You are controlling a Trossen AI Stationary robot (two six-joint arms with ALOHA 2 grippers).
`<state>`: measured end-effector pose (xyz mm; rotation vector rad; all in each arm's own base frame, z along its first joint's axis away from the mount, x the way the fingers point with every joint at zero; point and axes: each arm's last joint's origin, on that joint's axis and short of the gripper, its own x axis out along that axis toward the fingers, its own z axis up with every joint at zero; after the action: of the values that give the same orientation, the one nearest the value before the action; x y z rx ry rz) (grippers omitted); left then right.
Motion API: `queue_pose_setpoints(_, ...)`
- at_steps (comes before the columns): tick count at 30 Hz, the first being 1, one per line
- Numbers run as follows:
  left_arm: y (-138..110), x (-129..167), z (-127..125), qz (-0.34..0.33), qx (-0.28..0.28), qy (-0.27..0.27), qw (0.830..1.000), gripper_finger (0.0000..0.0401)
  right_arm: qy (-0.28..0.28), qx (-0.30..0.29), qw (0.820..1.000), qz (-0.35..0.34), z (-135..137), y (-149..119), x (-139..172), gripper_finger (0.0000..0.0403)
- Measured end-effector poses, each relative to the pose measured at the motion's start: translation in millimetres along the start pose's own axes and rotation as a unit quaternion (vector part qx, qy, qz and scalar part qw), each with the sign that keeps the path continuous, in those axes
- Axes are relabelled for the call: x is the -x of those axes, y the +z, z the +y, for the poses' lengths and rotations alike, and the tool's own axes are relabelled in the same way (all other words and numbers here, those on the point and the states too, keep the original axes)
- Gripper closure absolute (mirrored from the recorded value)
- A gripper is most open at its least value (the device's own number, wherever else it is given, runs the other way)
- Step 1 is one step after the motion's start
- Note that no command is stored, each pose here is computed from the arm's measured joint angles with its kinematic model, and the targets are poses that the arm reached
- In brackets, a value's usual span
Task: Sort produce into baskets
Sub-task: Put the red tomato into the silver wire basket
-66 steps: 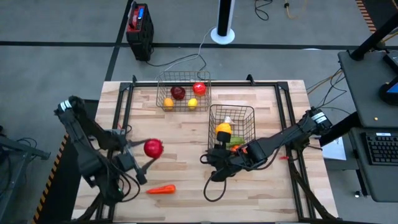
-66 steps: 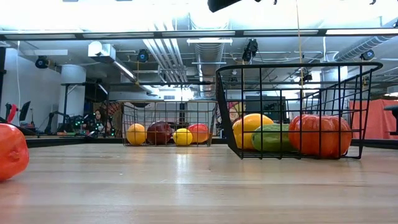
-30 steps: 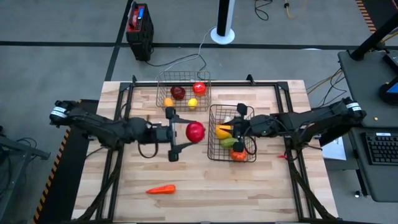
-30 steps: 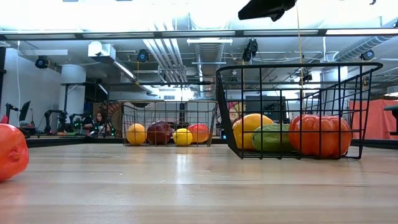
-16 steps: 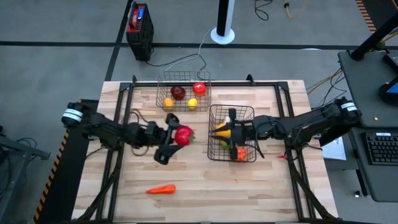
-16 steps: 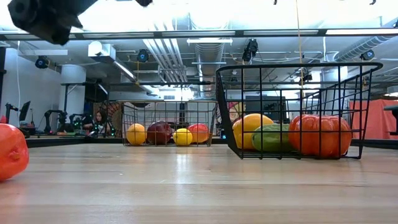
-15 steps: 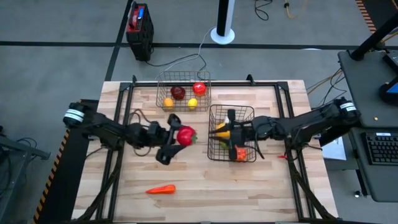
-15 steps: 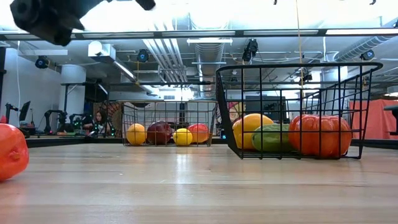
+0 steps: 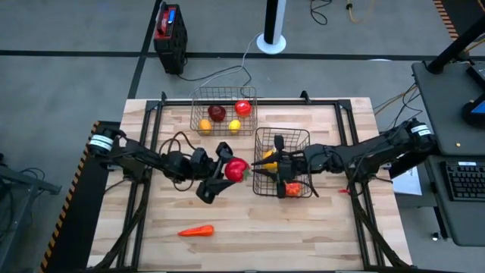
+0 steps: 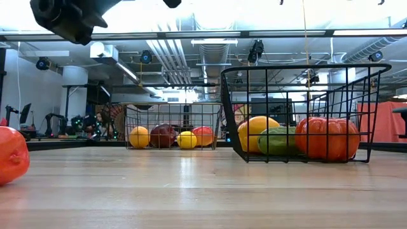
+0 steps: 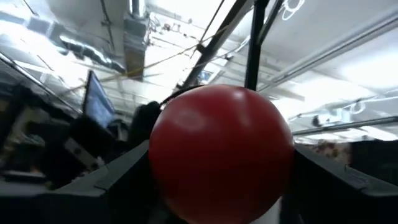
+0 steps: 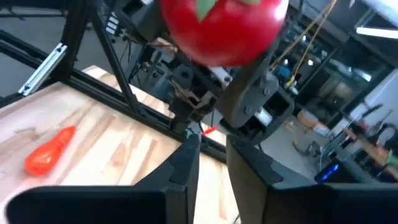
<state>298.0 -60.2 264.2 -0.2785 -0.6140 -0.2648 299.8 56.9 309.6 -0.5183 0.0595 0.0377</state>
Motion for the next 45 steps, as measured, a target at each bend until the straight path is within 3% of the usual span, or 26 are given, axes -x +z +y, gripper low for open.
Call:
queue_pose_setpoints(8, 7, 8, -1, -0.001, 0.114, 0.000, 0.994, 0.0104, -0.014, 0.081, 0.996, -0.037, 1, 10, 2, 0.0239)
queue_pose_setpoints(16, 3, 14, 1, 0.002, 0.144, 0.026, 0.989, 0.0104, -0.027, 0.141, 0.987, -0.071, 2, 16, 1, 0.0108)
queue_pose_setpoints(21, -2, 11, 3, 0.006, 0.143, 0.029, 0.989, 0.0104, -0.017, 0.151, 0.983, -0.102, 5, 16, -4, 0.0053)
queue_pose_setpoints(35, -8, 8, 5, 0.015, 0.145, 0.022, 0.989, 0.0103, -0.050, 0.153, 0.983, -0.083, 5, 26, -41, 0.0039)
queue_pose_setpoints(45, -9, 8, 4, 0.022, 0.141, 0.006, 0.990, 0.0103, -0.031, 0.130, 0.990, -0.052, 3, 30, -47, 0.0039)
